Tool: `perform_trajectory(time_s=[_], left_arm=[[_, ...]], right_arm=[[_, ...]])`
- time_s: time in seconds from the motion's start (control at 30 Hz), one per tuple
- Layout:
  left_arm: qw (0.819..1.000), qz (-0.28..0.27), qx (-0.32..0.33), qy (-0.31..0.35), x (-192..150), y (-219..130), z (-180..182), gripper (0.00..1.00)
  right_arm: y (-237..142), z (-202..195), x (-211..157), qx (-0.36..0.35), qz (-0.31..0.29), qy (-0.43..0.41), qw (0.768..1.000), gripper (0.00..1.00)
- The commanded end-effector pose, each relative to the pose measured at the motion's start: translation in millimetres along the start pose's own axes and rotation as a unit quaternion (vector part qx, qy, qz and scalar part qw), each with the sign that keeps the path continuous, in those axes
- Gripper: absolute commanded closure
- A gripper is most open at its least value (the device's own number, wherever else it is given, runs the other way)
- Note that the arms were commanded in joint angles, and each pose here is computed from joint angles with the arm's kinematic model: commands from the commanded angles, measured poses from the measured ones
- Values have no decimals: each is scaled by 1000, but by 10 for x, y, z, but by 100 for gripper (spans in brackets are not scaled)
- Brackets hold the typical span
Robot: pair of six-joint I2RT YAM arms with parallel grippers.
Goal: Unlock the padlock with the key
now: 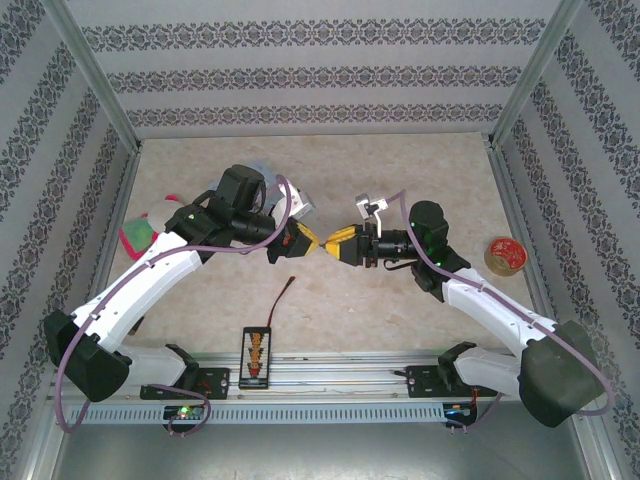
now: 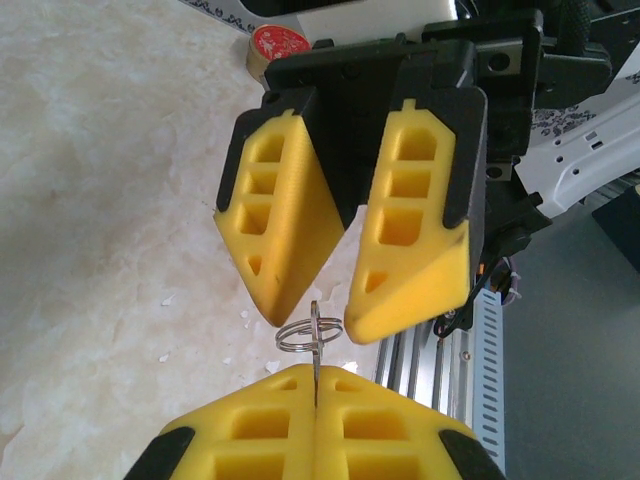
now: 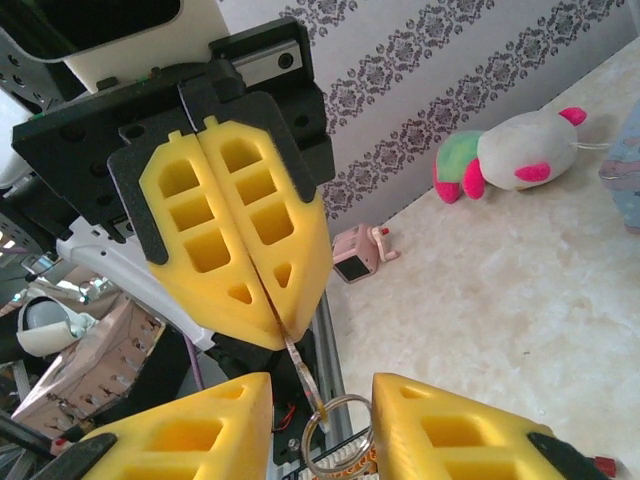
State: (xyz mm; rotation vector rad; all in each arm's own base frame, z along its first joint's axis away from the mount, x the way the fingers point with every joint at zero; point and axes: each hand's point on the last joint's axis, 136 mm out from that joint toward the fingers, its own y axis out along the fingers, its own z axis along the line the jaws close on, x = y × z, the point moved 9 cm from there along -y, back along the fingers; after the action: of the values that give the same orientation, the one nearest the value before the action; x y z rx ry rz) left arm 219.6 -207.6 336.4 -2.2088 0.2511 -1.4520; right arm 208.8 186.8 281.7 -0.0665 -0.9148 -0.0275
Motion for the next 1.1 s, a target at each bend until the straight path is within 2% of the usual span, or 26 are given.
perform_trajectory(time_s=[0.0, 0.87, 1.07], left_arm=[[1000, -12, -1, 6, 25, 1, -12, 100], [1000, -23, 4, 2, 34, -23, -1, 100], [1000, -25, 6, 3, 27, -41, -5, 100]], right_arm=[[35, 134, 133, 28, -5, -40, 999, 67], [76, 79, 94, 33, 6, -28, 999, 71], [68, 65, 94, 31, 5, -26, 999, 78]])
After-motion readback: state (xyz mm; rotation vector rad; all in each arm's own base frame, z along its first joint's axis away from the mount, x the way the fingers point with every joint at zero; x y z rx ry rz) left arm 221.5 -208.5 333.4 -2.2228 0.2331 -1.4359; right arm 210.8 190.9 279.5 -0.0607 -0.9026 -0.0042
